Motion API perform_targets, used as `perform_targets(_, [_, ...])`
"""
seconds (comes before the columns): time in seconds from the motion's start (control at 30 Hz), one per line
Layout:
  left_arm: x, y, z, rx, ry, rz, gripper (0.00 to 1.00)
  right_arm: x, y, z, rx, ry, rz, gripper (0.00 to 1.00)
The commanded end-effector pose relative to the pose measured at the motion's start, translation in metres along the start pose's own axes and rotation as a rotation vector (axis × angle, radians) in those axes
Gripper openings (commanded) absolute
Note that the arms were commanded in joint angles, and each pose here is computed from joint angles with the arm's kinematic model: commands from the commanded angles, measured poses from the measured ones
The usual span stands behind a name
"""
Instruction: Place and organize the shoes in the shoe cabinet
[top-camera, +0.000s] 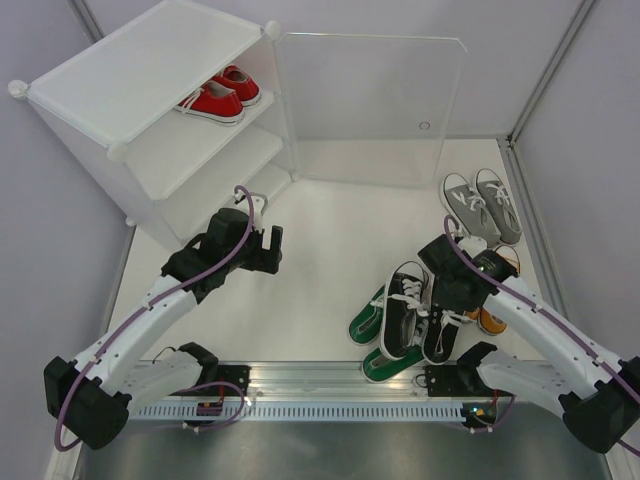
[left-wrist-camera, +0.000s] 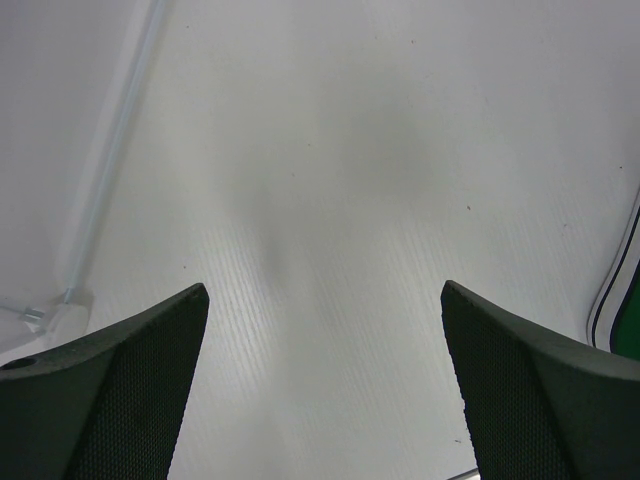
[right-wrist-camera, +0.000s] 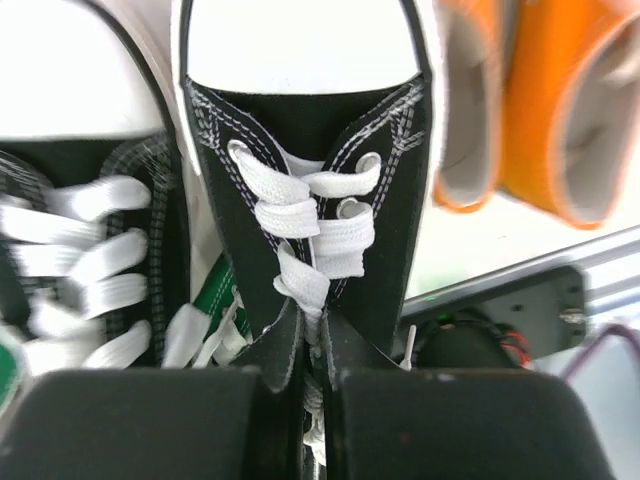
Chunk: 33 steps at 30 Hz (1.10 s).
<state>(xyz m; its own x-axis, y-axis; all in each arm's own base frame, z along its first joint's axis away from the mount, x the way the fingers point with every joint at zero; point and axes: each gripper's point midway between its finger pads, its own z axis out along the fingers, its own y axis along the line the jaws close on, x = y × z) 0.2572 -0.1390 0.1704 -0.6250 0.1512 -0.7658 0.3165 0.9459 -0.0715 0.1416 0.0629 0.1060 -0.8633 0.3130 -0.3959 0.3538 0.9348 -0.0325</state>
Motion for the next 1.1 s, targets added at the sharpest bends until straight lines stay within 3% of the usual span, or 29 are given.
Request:
perform_targets(0.0, [-0.011,0.002,0.000,-0.004,-0.049,0.026,1.00,-0.052,-0.012,-0.036,0.069,-0.187,-0.007,0.01])
perform_targets(0.2, [-0.012,0.004,-0.001,-0.018,-0.055,0.022,1.00,-0.105,0.013,-0.077,0.033,-0.286,-0.137,0.01])
perform_targets(0.43, [-0.011,0.011,0.001,-0.059,-0.052,0.009,1.00,-0.167,0.115,-0.111,-0.247,-0.387,-0.280,0.00])
perform_targets(0.63, [-0.013,0.020,-0.001,-0.116,-0.068,-0.017,1.00,-0.147,0.239,-0.074,-0.448,-0.313,-0.490,0.01])
perform_targets(0.97, [-0.015,0.029,-0.002,-0.166,-0.082,-0.040,1.00,-0.103,0.364,0.012,-0.574,-0.237,-0.653,0.01])
perform_targets(1.07, [-0.015,0.030,-0.001,-0.177,-0.081,-0.050,1.00,-0.099,0.378,0.029,-0.563,-0.227,-0.654,0.15])
